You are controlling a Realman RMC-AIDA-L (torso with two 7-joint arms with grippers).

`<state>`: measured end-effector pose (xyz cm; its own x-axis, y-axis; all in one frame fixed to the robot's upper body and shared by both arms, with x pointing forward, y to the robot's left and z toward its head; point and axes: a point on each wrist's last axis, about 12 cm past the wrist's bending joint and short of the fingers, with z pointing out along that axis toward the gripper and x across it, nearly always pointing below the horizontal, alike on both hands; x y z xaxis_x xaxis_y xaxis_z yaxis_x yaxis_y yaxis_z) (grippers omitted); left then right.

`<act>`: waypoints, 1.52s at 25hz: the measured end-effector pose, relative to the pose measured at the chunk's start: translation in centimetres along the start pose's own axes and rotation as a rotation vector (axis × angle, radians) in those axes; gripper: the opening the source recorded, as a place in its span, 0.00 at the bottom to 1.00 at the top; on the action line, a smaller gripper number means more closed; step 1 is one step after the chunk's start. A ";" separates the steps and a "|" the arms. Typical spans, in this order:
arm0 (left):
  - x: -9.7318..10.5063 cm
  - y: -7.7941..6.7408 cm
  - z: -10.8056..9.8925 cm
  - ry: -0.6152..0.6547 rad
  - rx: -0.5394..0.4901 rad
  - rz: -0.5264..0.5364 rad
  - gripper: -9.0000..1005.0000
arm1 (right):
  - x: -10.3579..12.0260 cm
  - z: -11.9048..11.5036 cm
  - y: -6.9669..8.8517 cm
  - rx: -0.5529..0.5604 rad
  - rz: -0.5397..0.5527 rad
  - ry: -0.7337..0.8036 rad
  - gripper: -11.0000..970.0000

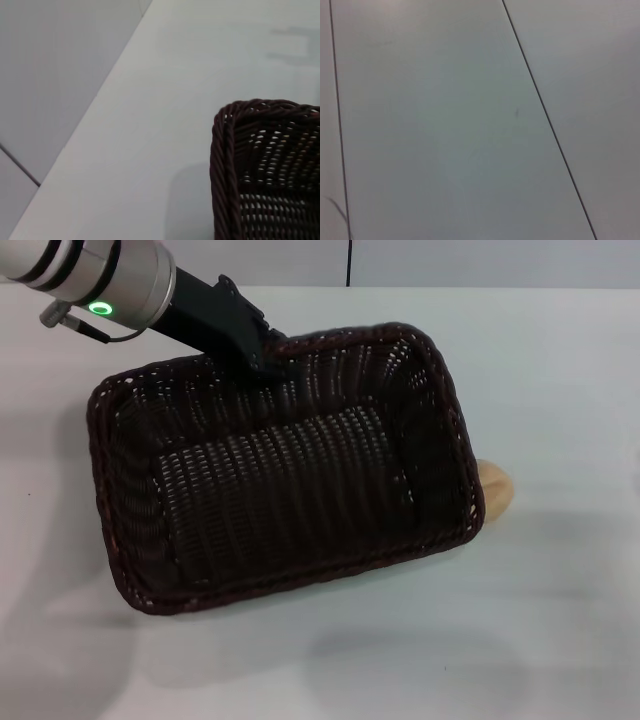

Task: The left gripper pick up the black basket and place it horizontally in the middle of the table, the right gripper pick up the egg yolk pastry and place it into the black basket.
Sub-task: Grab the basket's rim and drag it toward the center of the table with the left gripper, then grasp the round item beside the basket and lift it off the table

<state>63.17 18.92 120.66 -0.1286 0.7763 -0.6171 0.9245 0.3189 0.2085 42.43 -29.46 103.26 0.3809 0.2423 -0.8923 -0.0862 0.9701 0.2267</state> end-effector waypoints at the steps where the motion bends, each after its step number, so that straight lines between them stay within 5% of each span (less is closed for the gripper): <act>1: 0.0 0.0 0.1 0.000 0.001 0.004 0.23 | 0.0 0.0 0.0 0.000 -0.001 0.000 0.81; 8: 0.0 -0.2 0.6 -0.001 0.014 0.062 0.45 | 0.0 0.0 -0.1 -0.001 0.001 0.000 0.81; 12: -0.4 0.9 -0.1 -0.055 -0.102 0.061 0.58 | 0.0 0.1 -0.1 -0.002 0.001 -0.001 0.81; 18: 0.7 2.8 -2.2 -0.255 -0.638 0.032 0.82 | 0.0 0.0 -0.1 -0.001 0.002 0.001 0.81; 25: 3.7 -1.0 -0.3 -0.394 -1.237 0.088 0.82 | 0.1 -0.1 -0.1 -0.002 0.001 0.013 0.81; 29: 7.5 -3.2 -1.5 -0.632 -1.498 -0.065 0.82 | 0.4 0.1 0.5 -0.044 0.005 0.035 0.80; 32: 10.0 -4.1 -2.2 -0.785 -1.510 -0.188 0.82 | 0.8 0.2 0.8 -0.088 0.004 0.068 0.80; 34: 15.2 -4.7 -2.4 -0.957 -1.382 -0.413 0.82 | 1.2 0.1 1.3 -0.139 0.004 0.100 0.80; 36: 15.2 -4.7 -2.4 -0.957 -1.382 -0.413 0.82 | 1.7 0.1 1.9 -0.195 0.009 0.141 0.80; 38: 21.0 -5.4 -1.7 -1.019 -1.243 -0.731 0.82 | 2.2 0.0 2.3 -0.232 0.007 0.184 0.80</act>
<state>54.83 34.45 107.88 0.3497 -0.1627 -0.9226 -0.0714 0.9773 -0.1994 43.05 -26.74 101.82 0.2085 0.2264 -0.9515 -0.3045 0.9395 0.1569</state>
